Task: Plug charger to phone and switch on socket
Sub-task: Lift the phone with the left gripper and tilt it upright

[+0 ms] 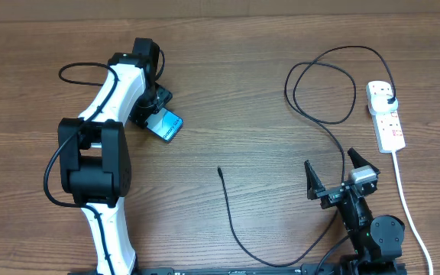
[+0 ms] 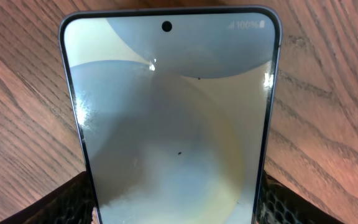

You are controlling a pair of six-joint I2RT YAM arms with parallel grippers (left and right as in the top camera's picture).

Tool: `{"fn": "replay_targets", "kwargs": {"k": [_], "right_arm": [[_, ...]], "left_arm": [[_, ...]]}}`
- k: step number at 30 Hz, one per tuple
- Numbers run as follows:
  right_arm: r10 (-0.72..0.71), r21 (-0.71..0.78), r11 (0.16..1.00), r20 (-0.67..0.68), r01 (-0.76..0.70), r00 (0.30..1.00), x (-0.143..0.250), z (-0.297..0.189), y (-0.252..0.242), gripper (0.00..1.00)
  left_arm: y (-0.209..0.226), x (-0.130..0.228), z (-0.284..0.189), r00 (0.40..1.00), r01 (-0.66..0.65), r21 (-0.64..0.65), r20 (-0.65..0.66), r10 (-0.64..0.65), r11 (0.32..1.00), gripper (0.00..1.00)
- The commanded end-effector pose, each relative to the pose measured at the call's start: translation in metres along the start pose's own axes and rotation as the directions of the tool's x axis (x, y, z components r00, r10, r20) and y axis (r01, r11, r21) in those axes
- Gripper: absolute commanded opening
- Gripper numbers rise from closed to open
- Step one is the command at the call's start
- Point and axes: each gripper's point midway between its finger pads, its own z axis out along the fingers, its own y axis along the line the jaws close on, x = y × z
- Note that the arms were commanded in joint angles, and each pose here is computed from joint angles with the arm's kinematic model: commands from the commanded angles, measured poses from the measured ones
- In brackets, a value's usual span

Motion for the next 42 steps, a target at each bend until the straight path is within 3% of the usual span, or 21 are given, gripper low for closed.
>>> {"fn": "replay_targets", "kwargs": {"k": [1, 9, 15, 22, 28, 34, 42], "right_arm": [[0.005, -0.003, 1.0, 0.007, -0.005, 1.0, 0.001, 0.0, 0.001, 1.0], [0.005, -0.003, 1.0, 0.007, -0.005, 1.0, 0.001, 0.0, 0.001, 1.0], [0.005, -0.003, 1.0, 0.007, -0.005, 1.0, 0.001, 0.0, 0.001, 1.0], [0.005, -0.003, 1.0, 0.007, -0.005, 1.0, 0.001, 0.0, 0.001, 1.0], [0.005, -0.003, 1.0, 0.007, -0.005, 1.0, 0.001, 0.0, 0.001, 1.0], [0.005, -0.003, 1.0, 0.007, -0.005, 1.0, 0.001, 0.0, 0.001, 1.0], [0.005, -0.003, 1.0, 0.007, -0.005, 1.0, 0.001, 0.0, 0.001, 1.0]], "left_arm": [[-0.013, 0.006, -0.006, 0.999, -0.026, 0.048, -0.032, 0.027, 0.999, 0.04], [-0.049, 0.024, -0.015, 0.984, -0.082, 0.233, -0.138, 0.116, 0.969, 0.04], [-0.09, 0.043, -0.037, 0.948, -0.1, 0.458, -0.225, 0.224, 0.883, 0.04], [-0.111, 0.06, -0.057, 0.907, -0.073, 0.59, -0.295, 0.3, 0.804, 0.04], [-0.129, 0.081, -0.086, 0.836, -0.029, 0.72, -0.363, 0.411, 0.693, 0.04], [-0.13, 0.1, -0.11, 0.747, 0.071, 0.759, -0.471, 0.47, 0.647, 0.04], [-0.128, 0.115, -0.134, 0.631, 0.213, 0.726, -0.613, 0.476, 0.654, 0.04]]}}
